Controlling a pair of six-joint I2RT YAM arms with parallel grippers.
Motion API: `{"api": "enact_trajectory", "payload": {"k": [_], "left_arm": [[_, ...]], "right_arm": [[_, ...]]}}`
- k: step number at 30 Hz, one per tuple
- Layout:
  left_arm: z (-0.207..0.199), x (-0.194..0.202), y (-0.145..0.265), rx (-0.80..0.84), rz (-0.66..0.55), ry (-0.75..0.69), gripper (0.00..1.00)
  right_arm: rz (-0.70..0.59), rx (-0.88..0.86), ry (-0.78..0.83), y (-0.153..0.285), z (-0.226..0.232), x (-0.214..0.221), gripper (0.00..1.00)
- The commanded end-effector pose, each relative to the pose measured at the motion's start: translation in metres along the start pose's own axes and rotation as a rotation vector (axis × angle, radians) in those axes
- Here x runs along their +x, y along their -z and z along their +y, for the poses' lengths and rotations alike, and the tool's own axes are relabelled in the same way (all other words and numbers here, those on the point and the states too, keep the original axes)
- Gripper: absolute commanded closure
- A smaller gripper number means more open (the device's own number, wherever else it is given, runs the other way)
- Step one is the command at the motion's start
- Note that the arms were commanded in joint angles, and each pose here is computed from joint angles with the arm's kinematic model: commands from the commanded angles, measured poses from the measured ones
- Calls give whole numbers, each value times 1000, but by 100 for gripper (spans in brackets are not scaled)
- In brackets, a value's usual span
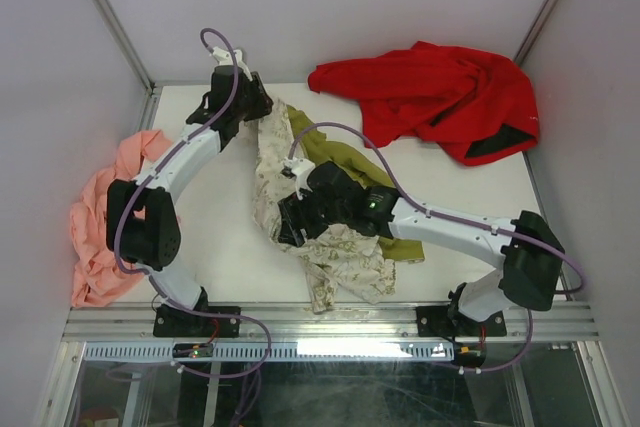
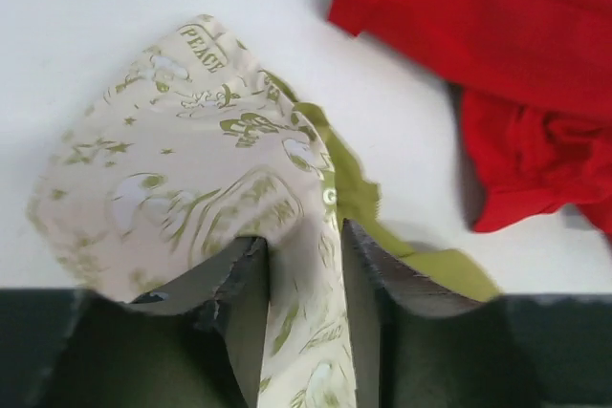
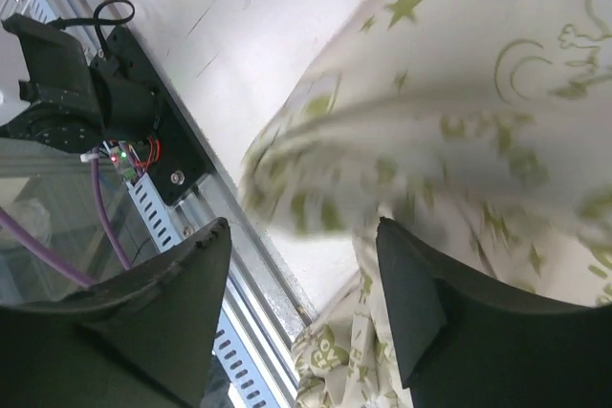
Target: Zip up the jacket
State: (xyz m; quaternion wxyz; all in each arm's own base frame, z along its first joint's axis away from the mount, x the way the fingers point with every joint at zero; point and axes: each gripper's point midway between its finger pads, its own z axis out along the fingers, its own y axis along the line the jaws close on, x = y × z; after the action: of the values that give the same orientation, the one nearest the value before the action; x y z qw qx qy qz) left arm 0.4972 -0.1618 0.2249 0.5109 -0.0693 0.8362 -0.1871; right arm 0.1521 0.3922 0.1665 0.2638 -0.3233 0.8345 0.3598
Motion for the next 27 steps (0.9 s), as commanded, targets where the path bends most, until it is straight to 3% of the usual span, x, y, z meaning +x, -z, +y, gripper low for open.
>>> {"api": "enact_trajectory", "payload": {"k": [1, 5, 12, 19, 27], "left_arm": [[-2, -54, 51, -14, -183, -24, 58], [0, -44, 92, 4, -199, 38, 36], [-7, 50, 140, 123, -26, 143, 21], [-6, 157, 181, 165, 214, 267, 17], [-5, 214, 194, 163, 344, 337, 11]], "right_arm": [[-82, -48, 74, 30, 22, -35, 30], [-113, 11, 63, 56, -5, -41, 24], [-165, 179, -48, 93, -83, -31, 16], [-217, 427, -241, 128, -195, -5, 5], [-251, 518, -443, 130, -272, 14, 1]]}}
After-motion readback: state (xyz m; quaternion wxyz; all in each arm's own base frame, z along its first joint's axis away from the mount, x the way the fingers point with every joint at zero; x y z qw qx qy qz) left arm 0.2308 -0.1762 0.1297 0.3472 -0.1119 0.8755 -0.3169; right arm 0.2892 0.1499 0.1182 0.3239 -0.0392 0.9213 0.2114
